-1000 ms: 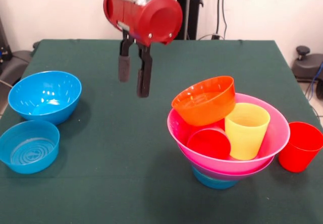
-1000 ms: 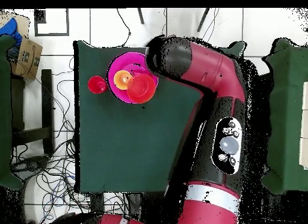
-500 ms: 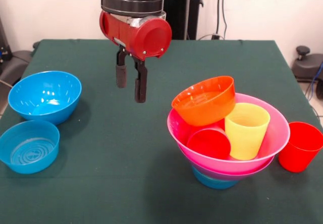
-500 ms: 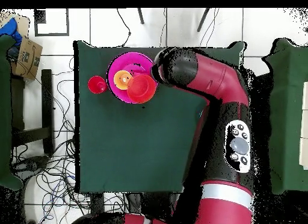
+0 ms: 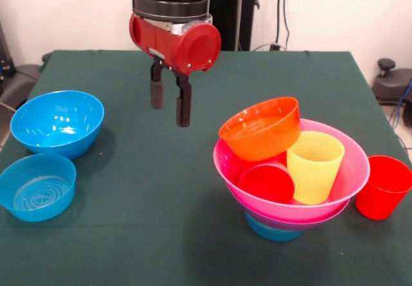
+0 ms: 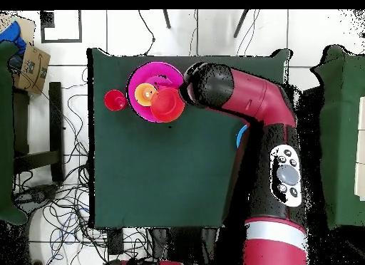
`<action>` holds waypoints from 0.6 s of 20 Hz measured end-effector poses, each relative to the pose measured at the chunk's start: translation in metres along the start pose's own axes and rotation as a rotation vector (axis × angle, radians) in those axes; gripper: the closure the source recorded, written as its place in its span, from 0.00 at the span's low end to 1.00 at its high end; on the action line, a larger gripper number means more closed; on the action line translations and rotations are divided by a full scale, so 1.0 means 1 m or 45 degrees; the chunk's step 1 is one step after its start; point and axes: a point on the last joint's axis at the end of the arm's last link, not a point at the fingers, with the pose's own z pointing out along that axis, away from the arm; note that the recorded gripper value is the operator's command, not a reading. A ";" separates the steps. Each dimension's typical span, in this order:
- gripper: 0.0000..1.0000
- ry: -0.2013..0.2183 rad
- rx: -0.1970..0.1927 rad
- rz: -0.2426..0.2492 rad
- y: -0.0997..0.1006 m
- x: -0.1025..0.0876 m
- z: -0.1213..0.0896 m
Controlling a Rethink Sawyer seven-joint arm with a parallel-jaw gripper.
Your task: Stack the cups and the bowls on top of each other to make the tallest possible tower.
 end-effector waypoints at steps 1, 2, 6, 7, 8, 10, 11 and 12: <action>0.00 -0.010 0.000 -0.010 0.000 0.001 -0.001; 0.00 -0.019 -0.001 -0.020 0.000 0.002 -0.002; 0.00 -0.067 -0.008 -0.069 0.001 0.007 -0.013; 0.00 -0.078 -0.010 -0.083 0.001 0.008 -0.017; 0.00 -0.086 -0.010 -0.094 0.002 0.008 -0.020; 0.00 -0.099 -0.014 -0.110 0.004 0.008 -0.025; 0.00 -0.110 -0.018 -0.123 0.006 0.008 -0.030; 0.00 -0.117 -0.022 -0.132 0.007 0.008 -0.033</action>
